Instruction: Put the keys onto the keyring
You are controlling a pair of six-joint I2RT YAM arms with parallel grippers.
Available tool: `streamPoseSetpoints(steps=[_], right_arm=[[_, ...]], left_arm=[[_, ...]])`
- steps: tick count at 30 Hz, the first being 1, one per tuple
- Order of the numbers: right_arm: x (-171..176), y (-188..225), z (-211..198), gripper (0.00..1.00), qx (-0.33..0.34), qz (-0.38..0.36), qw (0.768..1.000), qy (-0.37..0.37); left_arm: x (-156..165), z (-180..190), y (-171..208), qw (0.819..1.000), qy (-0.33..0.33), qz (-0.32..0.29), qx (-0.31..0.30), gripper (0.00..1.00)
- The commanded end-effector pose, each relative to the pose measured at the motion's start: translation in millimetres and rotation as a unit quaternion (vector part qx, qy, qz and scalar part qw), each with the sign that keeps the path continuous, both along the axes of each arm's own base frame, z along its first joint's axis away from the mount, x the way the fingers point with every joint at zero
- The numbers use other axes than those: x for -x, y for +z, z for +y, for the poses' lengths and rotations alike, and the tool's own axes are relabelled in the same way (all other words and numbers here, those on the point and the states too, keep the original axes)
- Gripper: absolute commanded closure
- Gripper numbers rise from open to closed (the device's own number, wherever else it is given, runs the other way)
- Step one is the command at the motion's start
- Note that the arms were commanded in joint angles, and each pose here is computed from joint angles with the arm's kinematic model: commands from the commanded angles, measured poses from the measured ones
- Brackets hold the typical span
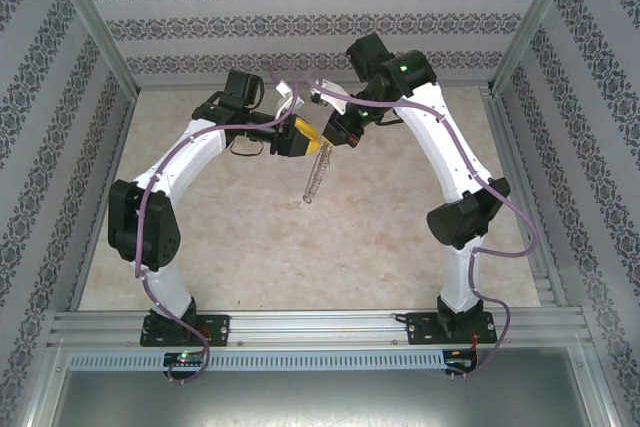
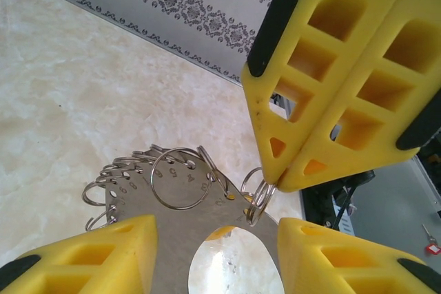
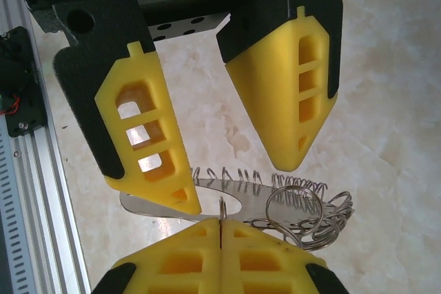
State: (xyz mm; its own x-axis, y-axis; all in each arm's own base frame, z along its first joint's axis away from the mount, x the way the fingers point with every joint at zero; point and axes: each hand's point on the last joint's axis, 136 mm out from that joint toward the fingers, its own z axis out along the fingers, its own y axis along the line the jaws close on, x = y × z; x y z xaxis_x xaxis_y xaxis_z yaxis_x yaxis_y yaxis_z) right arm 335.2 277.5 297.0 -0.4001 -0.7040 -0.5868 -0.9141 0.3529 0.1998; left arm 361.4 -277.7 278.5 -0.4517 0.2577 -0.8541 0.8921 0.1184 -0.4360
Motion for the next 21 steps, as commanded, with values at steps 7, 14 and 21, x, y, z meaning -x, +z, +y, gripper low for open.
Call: streamPoseSetpoints(steps=[7, 14, 21], right_arm=[[6.7, 4.7, 9.7, 1.0, -0.018, 0.002, 1.0, 0.023], [7.4, 0.2, 12.3, 1.0, -0.014, 0.005, 1.0, 0.026], [6.0, -1.6, 12.4, 1.0, -0.012, 0.003, 1.0, 0.024]], left_arm=[[5.9, -10.7, 15.9, 0.999, -0.03, -0.017, 0.027, 0.51], [7.4, -15.1, 21.7, 0.999, -0.035, -0.026, 0.033, 0.53], [8.4, -16.2, 23.8, 0.998, -0.036, -0.03, 0.038, 0.66]])
